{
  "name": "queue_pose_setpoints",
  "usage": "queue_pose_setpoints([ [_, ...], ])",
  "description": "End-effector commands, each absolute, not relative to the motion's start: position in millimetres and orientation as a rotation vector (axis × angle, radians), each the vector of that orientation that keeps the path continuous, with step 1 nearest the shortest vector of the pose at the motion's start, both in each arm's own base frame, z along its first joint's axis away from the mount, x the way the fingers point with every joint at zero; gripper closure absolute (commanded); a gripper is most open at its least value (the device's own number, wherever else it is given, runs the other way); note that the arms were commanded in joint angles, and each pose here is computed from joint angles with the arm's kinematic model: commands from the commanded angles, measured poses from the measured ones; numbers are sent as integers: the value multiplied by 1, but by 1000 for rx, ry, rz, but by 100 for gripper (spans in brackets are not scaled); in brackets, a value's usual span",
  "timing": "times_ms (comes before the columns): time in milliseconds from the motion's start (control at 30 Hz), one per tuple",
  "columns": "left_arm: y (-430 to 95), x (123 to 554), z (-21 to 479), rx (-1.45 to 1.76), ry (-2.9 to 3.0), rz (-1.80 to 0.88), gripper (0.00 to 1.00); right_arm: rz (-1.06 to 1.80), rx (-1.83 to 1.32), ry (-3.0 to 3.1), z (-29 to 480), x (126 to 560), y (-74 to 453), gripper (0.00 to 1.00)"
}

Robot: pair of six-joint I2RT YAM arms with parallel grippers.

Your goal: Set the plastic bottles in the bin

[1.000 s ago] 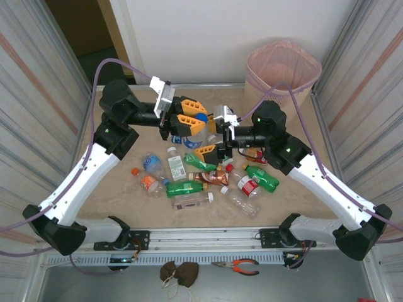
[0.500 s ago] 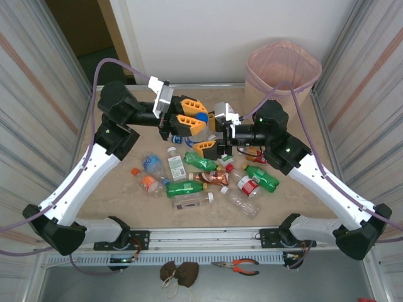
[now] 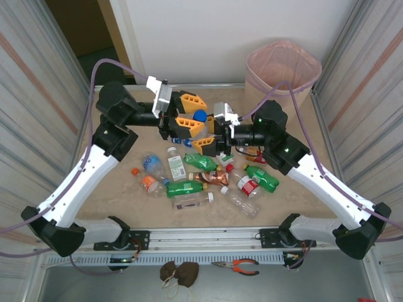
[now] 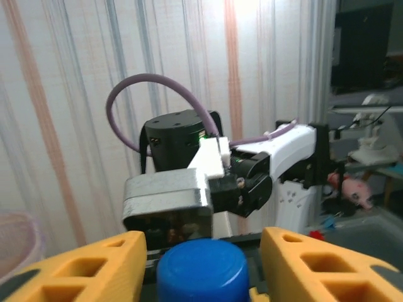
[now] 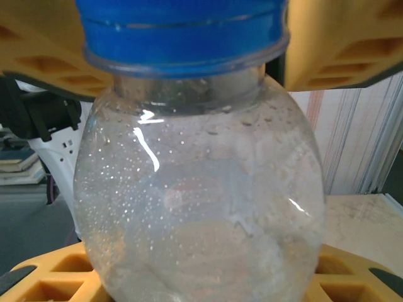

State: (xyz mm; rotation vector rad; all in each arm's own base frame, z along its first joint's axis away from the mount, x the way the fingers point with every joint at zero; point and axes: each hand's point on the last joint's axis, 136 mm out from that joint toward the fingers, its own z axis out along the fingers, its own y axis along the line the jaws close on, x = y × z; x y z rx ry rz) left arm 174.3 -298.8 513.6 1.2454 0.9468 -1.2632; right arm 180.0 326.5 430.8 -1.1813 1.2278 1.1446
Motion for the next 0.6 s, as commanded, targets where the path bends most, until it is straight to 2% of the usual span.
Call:
queue_pose_setpoints([
  [0,-282,165,526,1213,916,-1129,35,1103,-1113,1183,461,179,314,52],
  [100,-268,169,530,1146,960,-1022,24,1047,-1042,1239,463,195,303,54],
  [300,-238,194,521,983,1106,-843,22,914,-825,1369,468,249,259,55],
  [567,-231,209,493,932,1218,-841,22,645,-433,1597,463,349,158,54],
])
